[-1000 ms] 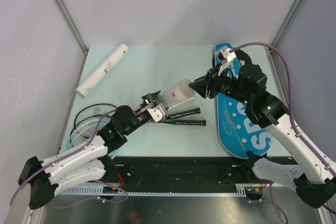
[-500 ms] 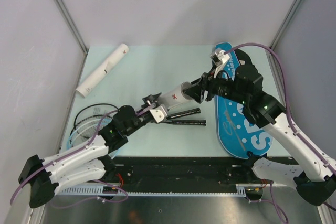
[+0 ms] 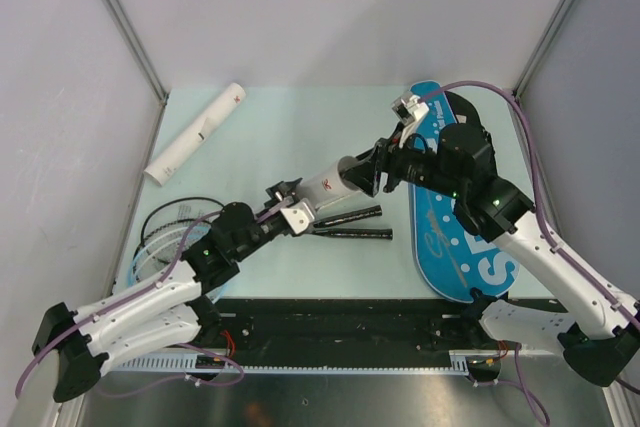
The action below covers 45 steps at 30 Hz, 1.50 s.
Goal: Pack up the badminton gear
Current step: Close the lid on the shuttle tube, then place the shuttle tube at the center of the board.
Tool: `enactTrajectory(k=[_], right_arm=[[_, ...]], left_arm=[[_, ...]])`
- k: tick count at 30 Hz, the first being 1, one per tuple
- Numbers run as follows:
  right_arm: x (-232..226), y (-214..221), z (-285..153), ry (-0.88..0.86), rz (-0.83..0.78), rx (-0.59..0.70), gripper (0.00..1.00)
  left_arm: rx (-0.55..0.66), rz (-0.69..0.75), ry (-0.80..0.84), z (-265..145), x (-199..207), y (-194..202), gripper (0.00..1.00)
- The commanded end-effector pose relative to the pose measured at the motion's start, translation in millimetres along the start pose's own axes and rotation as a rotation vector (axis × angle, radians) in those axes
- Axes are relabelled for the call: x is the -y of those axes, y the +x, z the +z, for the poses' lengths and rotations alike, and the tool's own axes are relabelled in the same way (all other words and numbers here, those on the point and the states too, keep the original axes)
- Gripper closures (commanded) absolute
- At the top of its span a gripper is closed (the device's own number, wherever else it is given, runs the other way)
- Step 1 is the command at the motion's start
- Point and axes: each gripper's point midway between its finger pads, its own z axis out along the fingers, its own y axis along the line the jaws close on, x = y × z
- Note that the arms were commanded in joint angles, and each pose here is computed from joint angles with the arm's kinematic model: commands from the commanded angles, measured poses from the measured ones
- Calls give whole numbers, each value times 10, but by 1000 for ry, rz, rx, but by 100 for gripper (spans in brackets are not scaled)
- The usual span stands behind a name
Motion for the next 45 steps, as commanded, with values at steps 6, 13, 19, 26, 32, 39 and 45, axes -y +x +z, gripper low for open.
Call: enactTrajectory(k=[6,13,19,26,32,39,45], right_arm=[[204,-826,-595,76,102,343,12],[892,-980,-1303,490,124,509,0],[1241,-182,-1000,533,195,239,0],[1489,339,-867,565,221,92,0],[1944,839,-744,664,320,-45,0],[2545,1137,-732,813,515,-69,0],[3299,1415,-1025,993,632,-64,0]], left_arm=[[43,27,-263,99,-769,-620,90],[-390,87,-407,444,-1412,85,86],[-698,250,-428,639,-1888,993,83],[-964,321,-403,779,-2318,2150,84],[-1018,342,-362,905,-2452,2588,64],[-1065,295,-366,967,-2506,3067,61],[-1055,216,-386,993,-2512,3280,35]])
